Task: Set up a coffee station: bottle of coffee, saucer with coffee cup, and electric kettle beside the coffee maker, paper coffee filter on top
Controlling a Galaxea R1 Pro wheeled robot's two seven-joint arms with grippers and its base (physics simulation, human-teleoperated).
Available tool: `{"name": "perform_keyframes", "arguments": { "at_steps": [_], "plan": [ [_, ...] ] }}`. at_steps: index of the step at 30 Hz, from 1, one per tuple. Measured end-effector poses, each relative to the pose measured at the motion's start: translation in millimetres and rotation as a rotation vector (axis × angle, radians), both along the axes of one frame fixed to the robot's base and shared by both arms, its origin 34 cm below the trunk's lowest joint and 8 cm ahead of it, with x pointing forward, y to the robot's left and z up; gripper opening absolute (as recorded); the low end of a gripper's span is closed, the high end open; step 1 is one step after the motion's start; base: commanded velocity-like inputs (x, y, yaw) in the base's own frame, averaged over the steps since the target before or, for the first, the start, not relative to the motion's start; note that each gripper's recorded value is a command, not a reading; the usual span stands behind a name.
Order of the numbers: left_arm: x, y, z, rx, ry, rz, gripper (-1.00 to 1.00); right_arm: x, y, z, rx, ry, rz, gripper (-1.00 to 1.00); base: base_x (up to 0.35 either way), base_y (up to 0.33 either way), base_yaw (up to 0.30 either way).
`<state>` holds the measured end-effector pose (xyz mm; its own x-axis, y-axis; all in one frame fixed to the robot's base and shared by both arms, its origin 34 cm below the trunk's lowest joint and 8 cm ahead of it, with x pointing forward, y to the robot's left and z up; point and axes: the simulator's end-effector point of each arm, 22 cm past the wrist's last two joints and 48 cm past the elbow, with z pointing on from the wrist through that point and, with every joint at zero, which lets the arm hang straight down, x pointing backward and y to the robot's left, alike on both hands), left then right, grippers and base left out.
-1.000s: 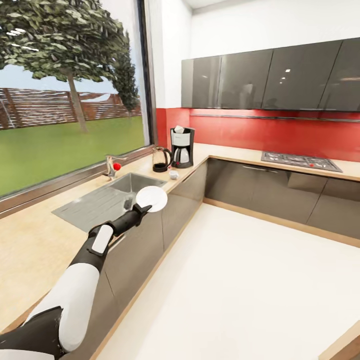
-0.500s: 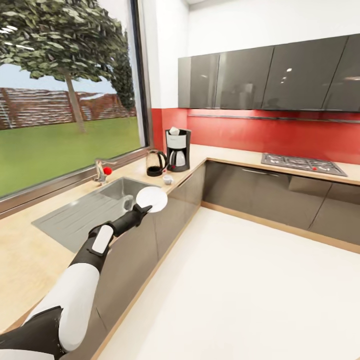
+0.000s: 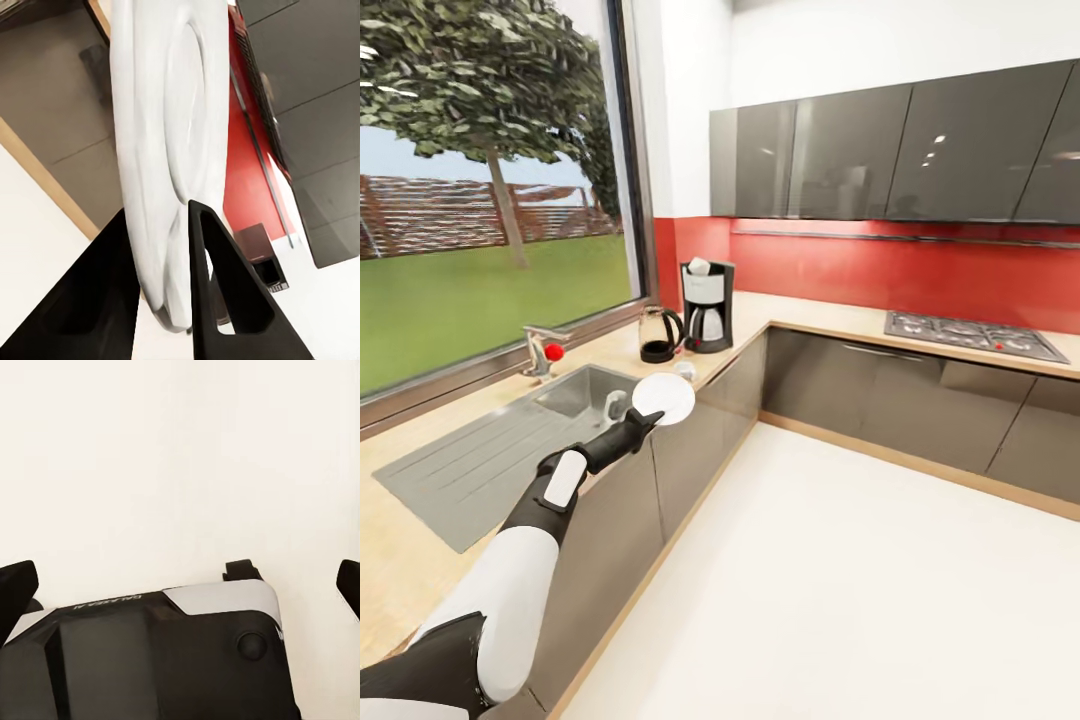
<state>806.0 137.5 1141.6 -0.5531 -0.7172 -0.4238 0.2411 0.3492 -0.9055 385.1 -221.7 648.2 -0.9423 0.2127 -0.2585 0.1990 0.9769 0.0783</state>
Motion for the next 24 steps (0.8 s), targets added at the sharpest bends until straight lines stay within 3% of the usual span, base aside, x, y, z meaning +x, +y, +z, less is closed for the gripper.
{"name": "perform_keyframes", "arguments": {
  "at_steps": [10, 24],
  "plan": [
    [0.0, 0.1, -1.1, 0.000, 0.001, 0.001, -1.00, 0.1, 0.0, -0.1, 0.000, 0.000, 0.000, 1.00, 0.265, -0.164, 0.000],
    [0.1, 0.8, -0.3, -0.001, -0.001, 0.002, -1.00, 0.1, 0.1, -0.1, 0.000, 0.000, 0.000, 1.00, 0.153, -0.240, 0.000]
  ]
}}
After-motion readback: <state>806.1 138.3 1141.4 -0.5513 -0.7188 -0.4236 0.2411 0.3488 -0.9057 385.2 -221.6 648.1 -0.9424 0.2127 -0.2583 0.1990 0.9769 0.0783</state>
